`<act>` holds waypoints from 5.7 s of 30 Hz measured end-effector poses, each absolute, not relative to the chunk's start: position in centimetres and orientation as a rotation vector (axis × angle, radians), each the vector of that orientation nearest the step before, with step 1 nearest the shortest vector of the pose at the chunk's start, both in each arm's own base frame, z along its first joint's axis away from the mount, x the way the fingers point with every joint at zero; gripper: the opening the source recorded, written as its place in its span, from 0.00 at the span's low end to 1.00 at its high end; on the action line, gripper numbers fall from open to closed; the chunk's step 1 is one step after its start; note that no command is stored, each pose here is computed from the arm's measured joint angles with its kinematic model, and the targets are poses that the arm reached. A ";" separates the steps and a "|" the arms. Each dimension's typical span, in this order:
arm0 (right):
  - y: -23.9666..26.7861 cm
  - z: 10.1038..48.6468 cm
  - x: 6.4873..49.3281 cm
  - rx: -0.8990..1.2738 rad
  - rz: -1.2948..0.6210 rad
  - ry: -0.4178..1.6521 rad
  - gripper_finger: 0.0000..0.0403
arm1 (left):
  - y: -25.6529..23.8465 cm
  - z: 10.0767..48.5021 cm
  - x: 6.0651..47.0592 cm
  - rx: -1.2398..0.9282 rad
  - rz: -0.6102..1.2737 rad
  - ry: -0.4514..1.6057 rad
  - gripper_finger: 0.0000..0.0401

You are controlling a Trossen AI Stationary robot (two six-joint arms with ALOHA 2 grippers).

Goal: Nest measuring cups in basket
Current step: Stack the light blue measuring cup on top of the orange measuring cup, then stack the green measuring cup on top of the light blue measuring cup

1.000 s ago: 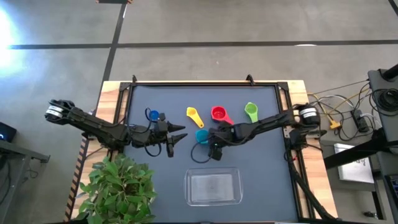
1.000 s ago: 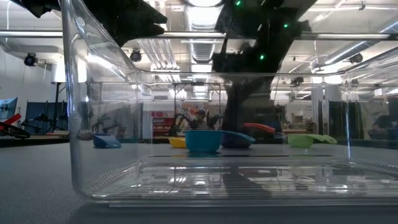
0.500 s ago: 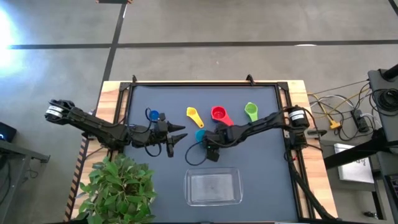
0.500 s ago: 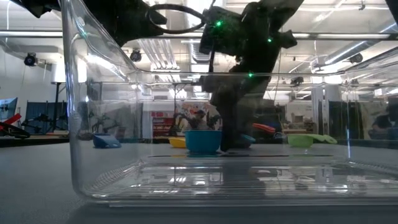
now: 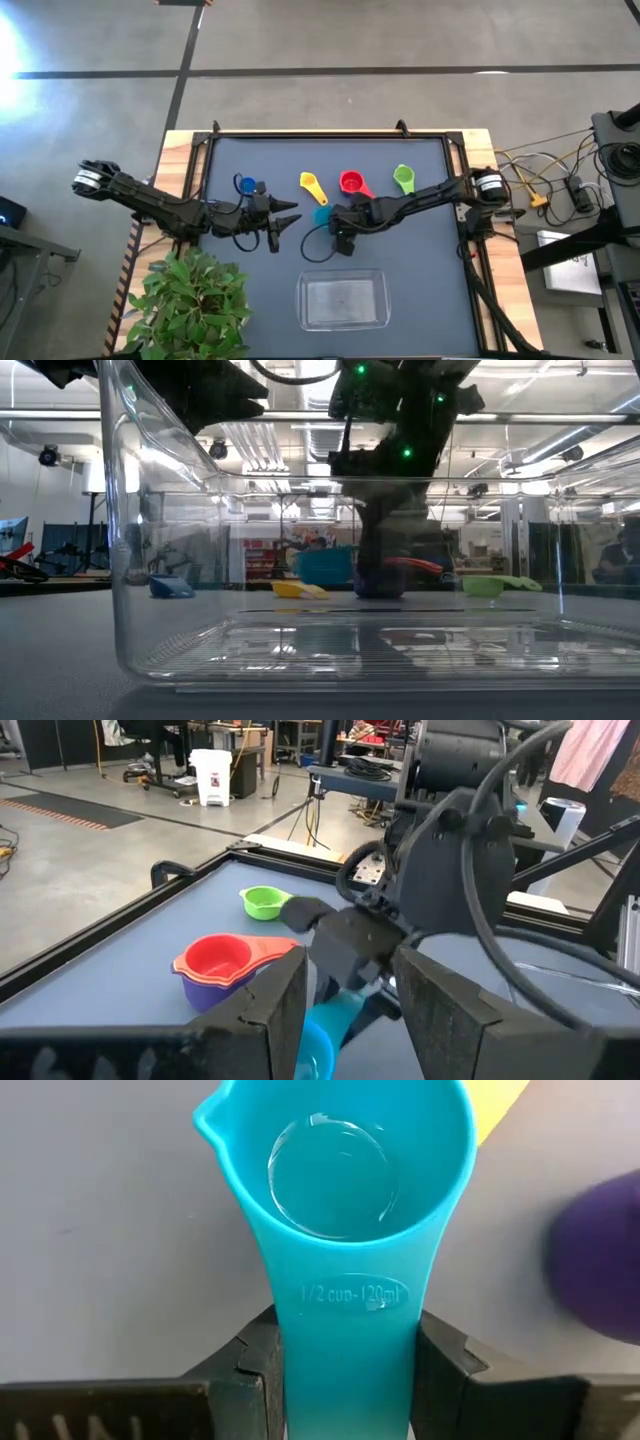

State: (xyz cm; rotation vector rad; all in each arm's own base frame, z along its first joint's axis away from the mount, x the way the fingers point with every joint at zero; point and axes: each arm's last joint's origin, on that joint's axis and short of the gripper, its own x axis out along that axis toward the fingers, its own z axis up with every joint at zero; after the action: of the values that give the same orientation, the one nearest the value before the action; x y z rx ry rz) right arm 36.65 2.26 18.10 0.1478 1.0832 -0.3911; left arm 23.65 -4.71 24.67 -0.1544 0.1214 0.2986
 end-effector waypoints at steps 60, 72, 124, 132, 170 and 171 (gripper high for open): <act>-2.1 25.0 25.8 0.326 -0.594 0.680 0.56 | -4.6 24.5 23.7 -0.178 0.307 0.127 0.34; 0.8 22.0 24.2 0.248 -0.558 0.743 0.56 | -2.0 21.9 23.3 -0.267 0.561 0.422 0.34; -7.6 14.8 19.5 0.448 -1.100 1.103 0.68 | -1.1 21.3 23.4 -0.313 0.308 0.087 0.34; -8.1 13.8 20.2 0.467 -1.042 1.129 0.60 | -1.1 21.4 23.4 -0.313 0.308 0.087 0.34; -4.9 22.4 26.0 0.351 -0.724 0.709 0.32 | -1.1 21.3 23.4 -0.295 0.312 0.099 0.34; -4.9 22.1 26.2 0.348 -0.726 0.720 0.32 | -1.1 21.3 23.4 -0.294 0.312 0.100 0.34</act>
State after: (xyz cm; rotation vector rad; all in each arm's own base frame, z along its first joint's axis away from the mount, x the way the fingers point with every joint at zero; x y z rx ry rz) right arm 26.23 -4.92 22.12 0.3480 0.7202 -0.7261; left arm 23.40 -1.08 21.28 -0.2945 0.0996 0.3116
